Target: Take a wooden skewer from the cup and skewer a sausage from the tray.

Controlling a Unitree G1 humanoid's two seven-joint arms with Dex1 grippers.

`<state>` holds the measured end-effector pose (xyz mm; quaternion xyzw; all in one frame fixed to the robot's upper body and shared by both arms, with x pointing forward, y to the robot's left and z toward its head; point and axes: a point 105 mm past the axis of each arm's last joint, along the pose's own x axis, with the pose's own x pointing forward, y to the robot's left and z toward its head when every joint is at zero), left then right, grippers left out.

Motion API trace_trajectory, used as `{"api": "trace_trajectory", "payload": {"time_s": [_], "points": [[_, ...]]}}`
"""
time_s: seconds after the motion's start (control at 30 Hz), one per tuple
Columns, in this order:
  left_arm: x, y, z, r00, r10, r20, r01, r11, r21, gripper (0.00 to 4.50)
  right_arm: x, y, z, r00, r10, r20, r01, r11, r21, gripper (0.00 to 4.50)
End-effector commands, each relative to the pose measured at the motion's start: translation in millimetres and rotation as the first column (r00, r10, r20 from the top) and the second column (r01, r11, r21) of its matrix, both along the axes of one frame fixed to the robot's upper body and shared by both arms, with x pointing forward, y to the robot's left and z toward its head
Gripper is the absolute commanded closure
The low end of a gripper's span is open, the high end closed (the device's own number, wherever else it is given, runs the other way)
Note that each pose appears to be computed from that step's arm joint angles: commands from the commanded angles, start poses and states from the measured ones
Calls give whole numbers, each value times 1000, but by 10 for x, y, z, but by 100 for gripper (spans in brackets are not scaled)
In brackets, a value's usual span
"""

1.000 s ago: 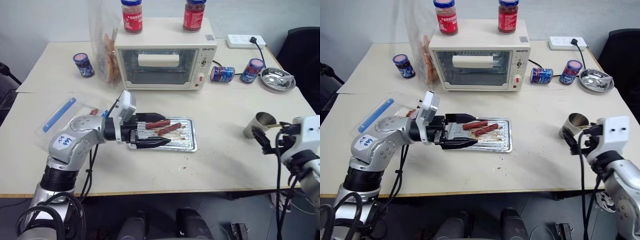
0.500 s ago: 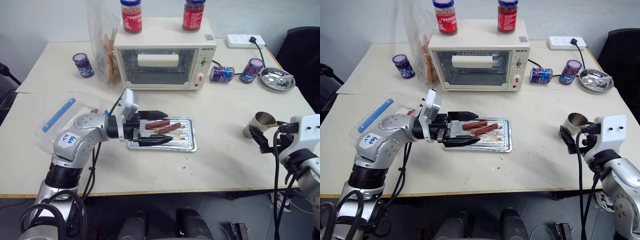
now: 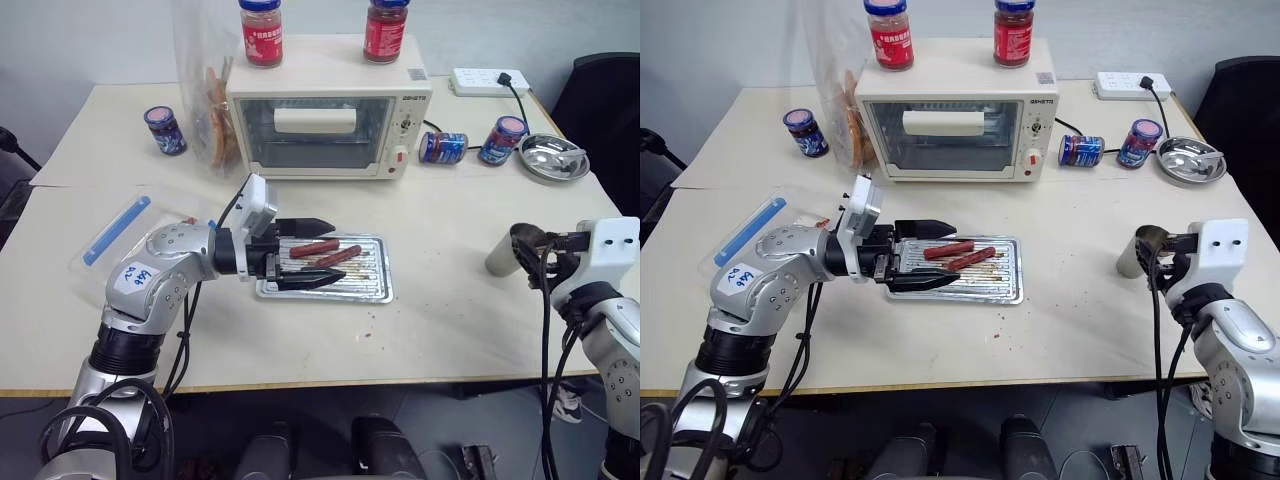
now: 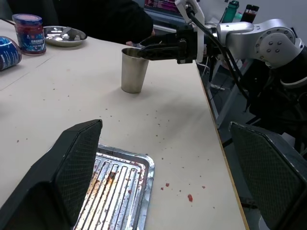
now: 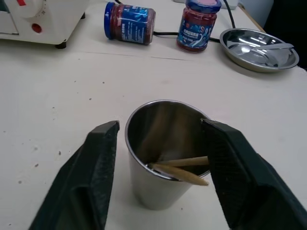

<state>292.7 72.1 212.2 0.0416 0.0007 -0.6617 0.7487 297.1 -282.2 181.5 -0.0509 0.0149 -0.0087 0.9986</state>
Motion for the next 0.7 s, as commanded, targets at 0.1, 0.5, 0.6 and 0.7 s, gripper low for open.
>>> {"api": "trace_trajectory", "payload": {"time_s": [0.1, 0.5, 0.6, 0.7], "points": [[-6, -4, 110, 999, -4, 48, 4, 1000, -15, 0, 11, 26, 61, 999, -6, 39, 6, 1000, -8, 284], [16, -17, 121, 998, -16, 55, 17, 1000, -12, 0, 64, 91, 101, 997, 7, 72, -8, 1000, 7, 444], [21, -17, 122, 998, -19, 55, 19, 1000, -11, 0, 68, 101, 109, 997, 15, 73, -15, 1000, -2, 444], [20, -8, 120, 998, -23, 54, 23, 1000, -9, 0, 42, 91, 177, 997, 23, 77, -21, 1000, -22, 444]]}}
